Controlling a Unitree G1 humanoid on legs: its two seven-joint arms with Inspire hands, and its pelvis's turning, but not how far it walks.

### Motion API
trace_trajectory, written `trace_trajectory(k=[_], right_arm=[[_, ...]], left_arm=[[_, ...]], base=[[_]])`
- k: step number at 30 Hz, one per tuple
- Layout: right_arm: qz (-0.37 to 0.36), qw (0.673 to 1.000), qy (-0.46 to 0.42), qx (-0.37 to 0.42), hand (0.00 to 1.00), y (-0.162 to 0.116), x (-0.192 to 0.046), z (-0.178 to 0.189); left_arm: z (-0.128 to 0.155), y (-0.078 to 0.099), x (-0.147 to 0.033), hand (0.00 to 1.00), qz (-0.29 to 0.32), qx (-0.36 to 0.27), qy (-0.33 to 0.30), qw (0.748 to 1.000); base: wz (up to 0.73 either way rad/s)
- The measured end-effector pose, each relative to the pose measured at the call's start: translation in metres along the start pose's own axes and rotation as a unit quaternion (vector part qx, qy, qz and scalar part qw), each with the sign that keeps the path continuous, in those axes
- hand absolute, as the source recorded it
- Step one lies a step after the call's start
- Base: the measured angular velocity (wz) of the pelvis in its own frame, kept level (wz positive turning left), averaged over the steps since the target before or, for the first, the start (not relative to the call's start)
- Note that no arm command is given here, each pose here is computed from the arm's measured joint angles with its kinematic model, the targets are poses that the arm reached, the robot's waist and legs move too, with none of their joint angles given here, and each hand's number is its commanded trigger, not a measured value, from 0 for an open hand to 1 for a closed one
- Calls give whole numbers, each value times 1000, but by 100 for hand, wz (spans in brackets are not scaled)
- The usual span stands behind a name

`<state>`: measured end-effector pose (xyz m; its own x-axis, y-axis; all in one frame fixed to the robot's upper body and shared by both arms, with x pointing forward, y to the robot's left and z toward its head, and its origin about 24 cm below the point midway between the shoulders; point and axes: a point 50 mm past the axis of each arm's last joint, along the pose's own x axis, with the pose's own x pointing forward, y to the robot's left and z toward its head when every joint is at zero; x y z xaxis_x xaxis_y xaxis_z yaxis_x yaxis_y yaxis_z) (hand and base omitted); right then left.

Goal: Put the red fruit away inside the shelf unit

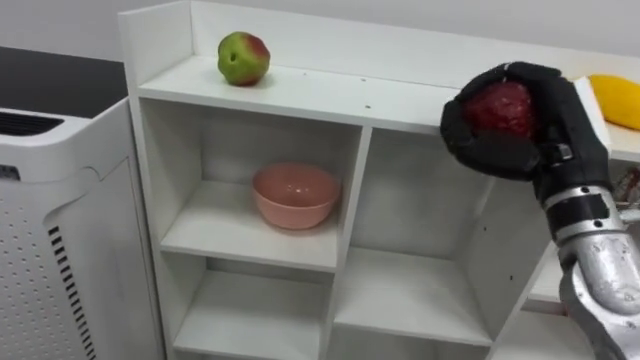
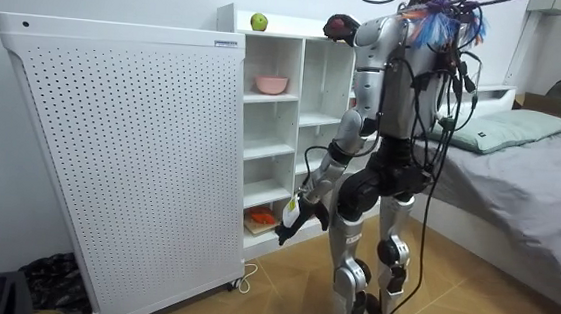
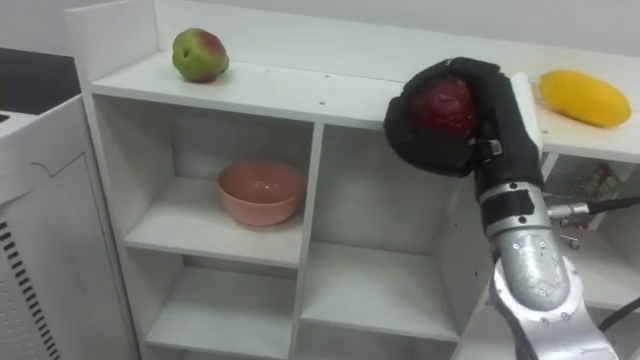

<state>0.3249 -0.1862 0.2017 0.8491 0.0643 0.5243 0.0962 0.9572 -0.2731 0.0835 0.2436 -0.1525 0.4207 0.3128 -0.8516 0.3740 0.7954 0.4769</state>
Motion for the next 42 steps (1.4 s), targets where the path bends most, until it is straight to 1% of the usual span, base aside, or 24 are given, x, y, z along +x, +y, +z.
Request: trace_trajectory(k=[2,7,8,10,13,15,18,19,20,21,22,24,25,27,28,30,31,33,34,36,37,39,40,42], right_arm=[[14,1000,-5,13,100,6,-3,3],[37,997,-20,59,100,21,-16,11],[45,996,-19,69,100,26,-19,11],[53,995,-12,82,100,34,-22,8],[66,994,5,89,100,39,-30,1],[69,993,16,96,100,42,-35,-4],[70,989,81,102,100,47,-57,-32],[72,988,93,102,100,48,-60,-38],[73,984,123,105,100,50,-66,-51],[70,976,166,120,100,53,-73,-69],[67,971,189,126,100,54,-79,-78],[54,954,258,145,100,57,-100,-103],[51,948,274,153,100,58,-105,-109],[18,920,340,194,100,55,-123,-133],[10,914,351,204,100,55,-127,-137],[-27,886,398,238,100,50,-144,-154],[-37,878,411,244,100,49,-149,-158],[-76,848,454,262,100,44,-166,-173],[-85,841,462,268,100,43,-170,-176],[-117,816,487,288,100,39,-180,-185],[-130,809,489,300,100,37,-182,-187],[-191,775,485,357,100,30,-180,-191],[-202,769,481,371,100,30,-177,-192],[-235,747,459,419,100,25,-165,-191]], left_arm=[[1,-1,0,0,1,-6,-4,1000],[-6,-4,-2,0,10,-10,5,1000],[-6,-5,-2,0,8,-21,5,1000],[-3,-6,-2,0,5,-35,2,999],[10,-6,0,0,1,-48,-18,999],[12,-6,1,0,1,-55,-25,998],[10,-10,0,0,-7,-68,-22,997],[11,-10,1,0,-6,-68,-24,997],[14,-9,1,0,-5,-69,-26,997],[16,-9,3,0,-6,-79,-23,997],[16,-9,3,0,-6,-80,-21,997],[17,-10,3,0,-4,-96,-23,995],[17,-10,3,0,-3,-98,-23,995],[13,-12,3,0,-2,-110,-14,994],[12,-13,3,0,-2,-112,-11,994],[6,-14,3,0,-3,-123,5,992],[5,-14,3,0,-2,-125,7,992],[4,-14,3,0,-2,-133,13,991],[4,-14,3,0,-2,-135,15,991],[2,-13,3,0,-1,-132,19,991],[2,-13,3,0,-1,-132,19,991],[2,-14,3,0,-1,-125,21,992],[1,-15,3,0,-1,-124,24,992],[0,-16,3,0,-4,-120,30,992]], base=[[-9],[-14],[-10],[-3],[3],[0],[0],[0],[0],[-4],[0],[0],[0],[0],[4],[6],[4],[0],[-8],[-7],[0],[9],[8],[0]])
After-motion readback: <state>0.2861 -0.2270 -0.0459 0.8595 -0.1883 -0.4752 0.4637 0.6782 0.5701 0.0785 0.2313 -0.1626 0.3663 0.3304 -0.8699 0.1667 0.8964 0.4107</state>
